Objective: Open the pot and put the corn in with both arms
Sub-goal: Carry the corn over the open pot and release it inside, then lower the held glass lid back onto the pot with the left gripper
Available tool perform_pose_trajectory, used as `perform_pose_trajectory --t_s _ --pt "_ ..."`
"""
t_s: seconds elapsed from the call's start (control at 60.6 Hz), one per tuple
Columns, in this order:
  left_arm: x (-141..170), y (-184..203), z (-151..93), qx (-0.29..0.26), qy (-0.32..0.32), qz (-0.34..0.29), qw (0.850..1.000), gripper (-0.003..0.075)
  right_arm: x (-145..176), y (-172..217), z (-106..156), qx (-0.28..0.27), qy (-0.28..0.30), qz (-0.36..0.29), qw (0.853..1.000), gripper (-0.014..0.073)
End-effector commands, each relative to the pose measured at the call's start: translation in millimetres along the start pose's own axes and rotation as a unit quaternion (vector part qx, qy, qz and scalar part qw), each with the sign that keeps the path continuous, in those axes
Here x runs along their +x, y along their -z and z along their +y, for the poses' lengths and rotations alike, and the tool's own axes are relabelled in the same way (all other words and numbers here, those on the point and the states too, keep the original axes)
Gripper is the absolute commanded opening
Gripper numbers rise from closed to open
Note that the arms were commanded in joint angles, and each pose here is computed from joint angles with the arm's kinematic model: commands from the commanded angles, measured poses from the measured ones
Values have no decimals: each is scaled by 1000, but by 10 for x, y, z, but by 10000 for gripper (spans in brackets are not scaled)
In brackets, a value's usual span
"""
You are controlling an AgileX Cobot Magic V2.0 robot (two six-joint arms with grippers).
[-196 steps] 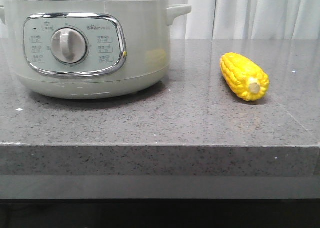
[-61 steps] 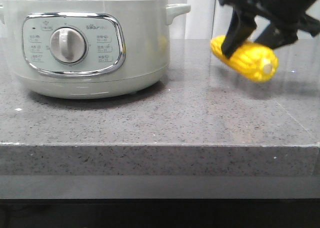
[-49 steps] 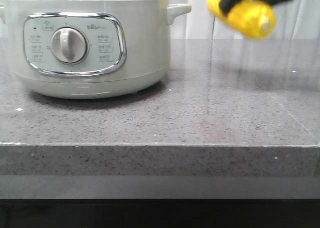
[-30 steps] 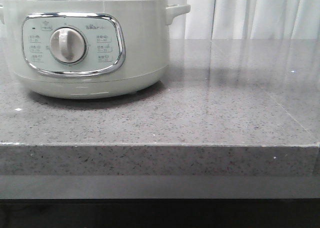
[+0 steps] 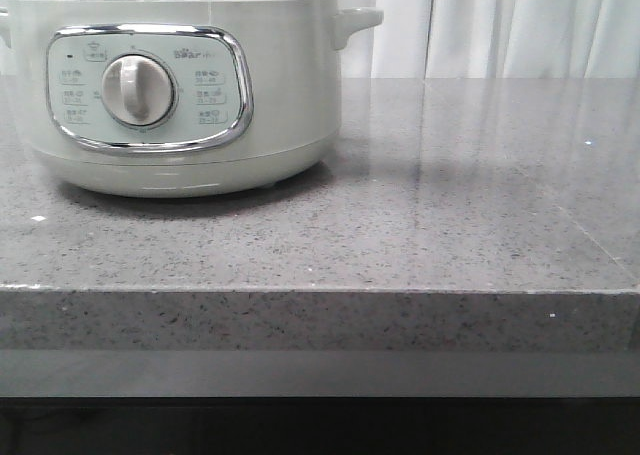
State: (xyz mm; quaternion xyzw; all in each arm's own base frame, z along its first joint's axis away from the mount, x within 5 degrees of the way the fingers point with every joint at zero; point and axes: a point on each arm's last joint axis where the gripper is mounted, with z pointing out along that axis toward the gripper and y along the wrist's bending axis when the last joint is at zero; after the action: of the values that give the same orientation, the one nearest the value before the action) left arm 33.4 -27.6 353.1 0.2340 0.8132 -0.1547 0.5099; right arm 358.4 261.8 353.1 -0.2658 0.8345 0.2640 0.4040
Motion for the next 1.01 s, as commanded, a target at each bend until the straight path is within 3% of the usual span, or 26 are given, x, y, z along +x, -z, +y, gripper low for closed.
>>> perform_pose_trajectory --t_s 0.0,0.181,0.264,0.346,0.462,0.528,0.775,0.99 --pt "-218 84 -5 2 5 -88 996 209 -319 403 114 -2 11 -86 996 520" --pt "-218 84 -5 2 5 -88 996 209 -375 552 109 12 29 -99 995 511" --pt "-218 84 -5 2 5 -88 996 209 -400 630 59 19 29 -103 994 449" --pt "-218 84 -5 2 5 -88 996 209 -436 748 -30 31 25 -111 993 313" --pt "-218 84 -5 2 5 -88 996 209 -464 936 -189 49 16 -111 992 23" --pt "-220 84 -4 2 5 -89 996 209 -462 1020 -289 60 10 -107 992 -78" --pt "-246 86 -2 1 5 -95 995 209 -366 1470 -624 123 -8 -114 986 -67" --pt "-577 -3 48 -16 -7 -93 996 209 118 1980 -706 193 -21 -144 970 -67"
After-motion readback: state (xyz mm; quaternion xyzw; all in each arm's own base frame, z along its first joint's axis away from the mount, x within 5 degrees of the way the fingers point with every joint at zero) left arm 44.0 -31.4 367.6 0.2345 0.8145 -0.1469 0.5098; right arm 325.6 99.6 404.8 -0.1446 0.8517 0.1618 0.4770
